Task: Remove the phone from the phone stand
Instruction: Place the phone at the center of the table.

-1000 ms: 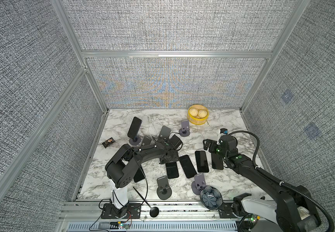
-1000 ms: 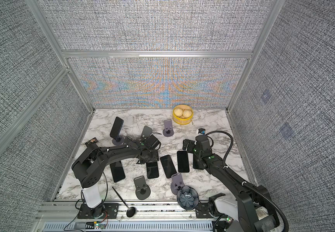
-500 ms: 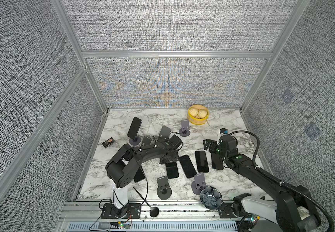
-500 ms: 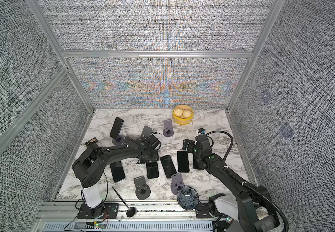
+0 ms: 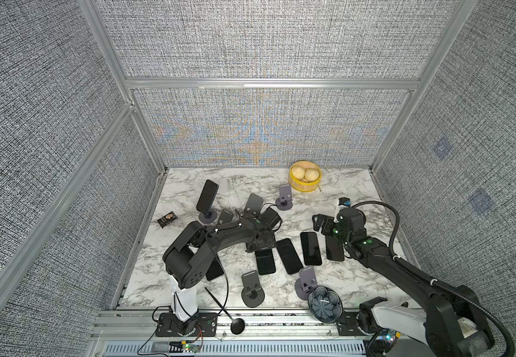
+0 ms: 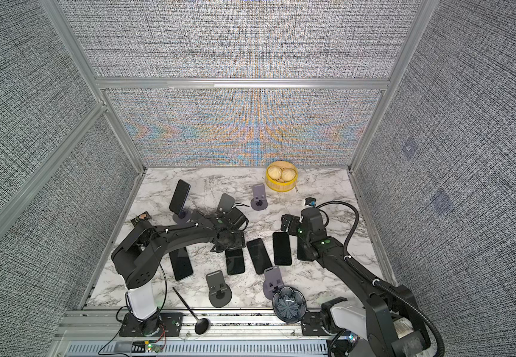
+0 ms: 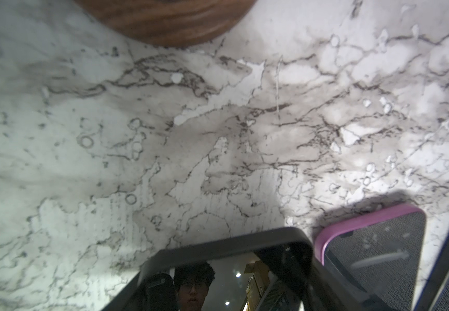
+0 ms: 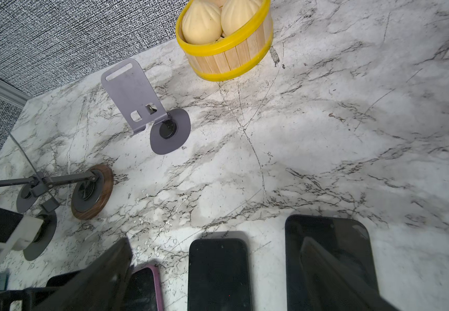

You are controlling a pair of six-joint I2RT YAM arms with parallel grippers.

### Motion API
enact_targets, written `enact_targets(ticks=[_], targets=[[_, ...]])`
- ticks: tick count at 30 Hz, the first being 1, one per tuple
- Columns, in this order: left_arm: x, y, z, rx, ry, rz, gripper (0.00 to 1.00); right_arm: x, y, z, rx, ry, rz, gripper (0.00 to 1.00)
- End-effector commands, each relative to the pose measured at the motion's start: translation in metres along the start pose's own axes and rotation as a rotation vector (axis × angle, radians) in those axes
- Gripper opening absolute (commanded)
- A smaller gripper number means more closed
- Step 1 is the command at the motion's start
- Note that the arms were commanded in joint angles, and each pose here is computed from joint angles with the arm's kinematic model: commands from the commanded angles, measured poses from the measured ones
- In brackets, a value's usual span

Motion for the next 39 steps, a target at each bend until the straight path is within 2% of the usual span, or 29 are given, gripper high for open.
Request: enact_targets(ticks=[1,17,21,24,33,37,39], targets=[[0.021,-0.010,0.026,-0.107,0.010,0.096,0.76,-0.003,0.000,0.002,-0.010,-0.002,-0.012,0.99],[0.018,-0.002,0.026,-0.106,0.006,0.080,0.79,-0.005,0.002,0.004,-0.019,0.000,-0.017,0.99],[0.011,0.009,0.024,-0.108,-0.004,0.049,0.79,-0.006,0.003,0.004,-0.019,-0.002,-0.019,0.99],[-0.004,0.035,0.018,-0.111,-0.044,-0.019,0.80,-0.005,0.004,0.004,-0.021,0.000,-0.019,0.99],[-0.054,0.145,-0.003,-0.042,-0.215,-0.304,0.82,-0.006,0.005,0.002,-0.014,0.003,-0.024,0.99],[-0.075,0.193,-0.001,-0.065,-0.311,-0.454,0.87,-0.005,0.003,0.002,-0.012,0.003,-0.018,0.99],[-0.083,0.214,0.002,-0.078,-0.377,-0.525,0.93,-0.005,0.004,0.002,-0.014,0.003,-0.020,0.99]])
Point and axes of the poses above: each gripper's point midway between its finger pads, its own y axis back along the fingers, its own z axis along the line the jaws close on, x = y × z, the point moved 2 cm from there along y, back along the fingers, and after that the axes turned 4 degrees about y, right-handed, at the moved point
